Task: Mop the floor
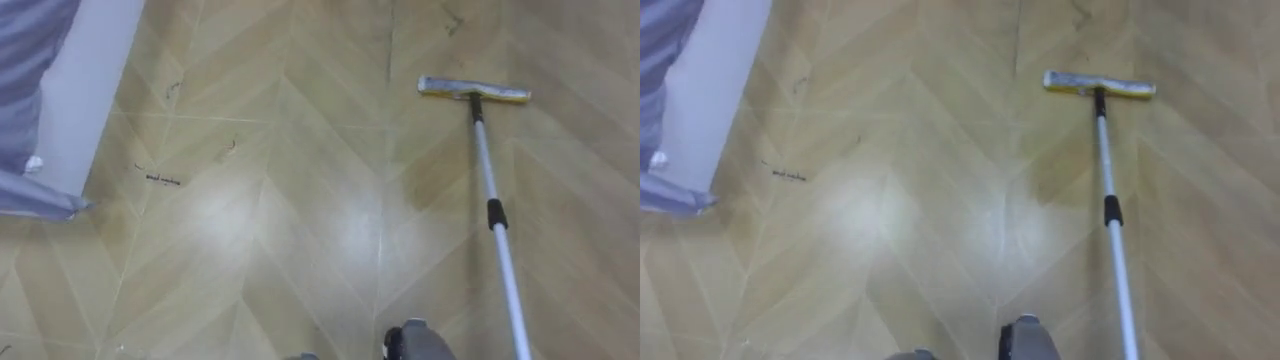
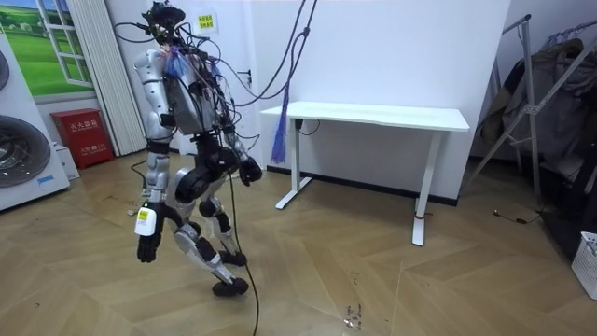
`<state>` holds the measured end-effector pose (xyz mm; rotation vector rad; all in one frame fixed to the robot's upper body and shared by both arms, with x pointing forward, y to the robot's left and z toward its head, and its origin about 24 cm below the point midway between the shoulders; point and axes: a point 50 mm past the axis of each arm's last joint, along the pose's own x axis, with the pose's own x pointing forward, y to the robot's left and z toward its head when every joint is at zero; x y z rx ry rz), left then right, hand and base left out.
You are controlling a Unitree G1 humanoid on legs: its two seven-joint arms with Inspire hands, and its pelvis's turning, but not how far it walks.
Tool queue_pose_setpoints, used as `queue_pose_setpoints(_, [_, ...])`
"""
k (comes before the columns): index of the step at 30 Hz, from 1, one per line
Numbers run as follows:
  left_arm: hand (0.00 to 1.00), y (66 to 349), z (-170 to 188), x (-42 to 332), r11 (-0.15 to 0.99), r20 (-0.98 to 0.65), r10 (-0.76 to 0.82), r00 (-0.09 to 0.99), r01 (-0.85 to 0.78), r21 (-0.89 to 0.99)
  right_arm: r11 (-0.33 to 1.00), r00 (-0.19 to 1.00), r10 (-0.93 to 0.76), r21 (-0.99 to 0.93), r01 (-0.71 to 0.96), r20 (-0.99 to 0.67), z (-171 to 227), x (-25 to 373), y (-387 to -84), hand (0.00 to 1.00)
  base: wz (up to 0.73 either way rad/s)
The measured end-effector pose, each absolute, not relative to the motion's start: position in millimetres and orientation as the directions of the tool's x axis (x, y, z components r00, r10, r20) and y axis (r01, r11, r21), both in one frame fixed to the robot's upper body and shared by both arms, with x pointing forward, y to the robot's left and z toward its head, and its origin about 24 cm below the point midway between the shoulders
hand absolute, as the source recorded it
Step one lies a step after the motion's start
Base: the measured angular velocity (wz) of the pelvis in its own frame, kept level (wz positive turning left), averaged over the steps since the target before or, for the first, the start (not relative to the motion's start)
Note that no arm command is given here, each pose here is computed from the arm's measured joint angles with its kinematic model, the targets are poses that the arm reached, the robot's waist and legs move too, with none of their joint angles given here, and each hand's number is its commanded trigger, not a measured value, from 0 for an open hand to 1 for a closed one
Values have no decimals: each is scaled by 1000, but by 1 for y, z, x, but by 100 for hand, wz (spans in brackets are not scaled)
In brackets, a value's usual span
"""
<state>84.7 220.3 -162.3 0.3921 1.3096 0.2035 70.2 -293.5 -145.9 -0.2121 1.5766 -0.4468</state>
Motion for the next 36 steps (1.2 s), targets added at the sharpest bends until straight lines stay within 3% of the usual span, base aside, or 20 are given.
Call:
queue_pose_setpoints(4, [0, 226, -158, 95, 912, -880, 373, 295, 59, 406, 899, 193, -433, -405, 167, -880, -117, 160, -303, 100, -5])
queue_pose_setpoints(7, [0, 231, -157, 92, 909, -878, 379, 292, 60, 413, 916, 263, -396, -356, 186, -880, -110, 179, -301, 100, 7])
queue_pose_setpoints(11, [0, 230, -154, 104, 918, -881, 350, 319, 69, 390, 926, 179, -357, -322, 198, -917, -124, 142, -305, 100, 33])
queue_pose_setpoints(16, [0, 219, -150, 127, 930, -857, 319, 406, 42, 366, 899, -56, -394, -397, 183, -917, -143, 44, -314, 100, 24])
queue_pose_setpoints(18, [0, 215, -149, 129, 934, -854, 308, 418, 37, 355, 899, -101, -389, -401, 175, -916, -147, 23, -308, 100, -2])
queue_pose_setpoints(26, [0, 219, -159, 94, 943, -899, 320, 298, -12, 331, 923, -208, -304, -342, 178, -930, -159, -18, -277, 100, -9])
queue_pose_setpoints(28, [0, 221, -161, 87, 939, -903, 335, 268, -13, 345, 926, -203, -292, -330, 183, -934, -160, -13, -272, 100, 13])
queue_pose_setpoints(32, [0, 223, -165, 64, 930, -913, 359, 194, 5, 367, 921, -117, -341, -356, 157, -933, -155, 41, -281, 100, -4])
queue_pose_setpoints(36, [0, 225, -163, 66, 928, -908, 364, 209, 3, 373, 915, 89, -382, -363, 176, -920, -135, 125, -290, 100, -19])
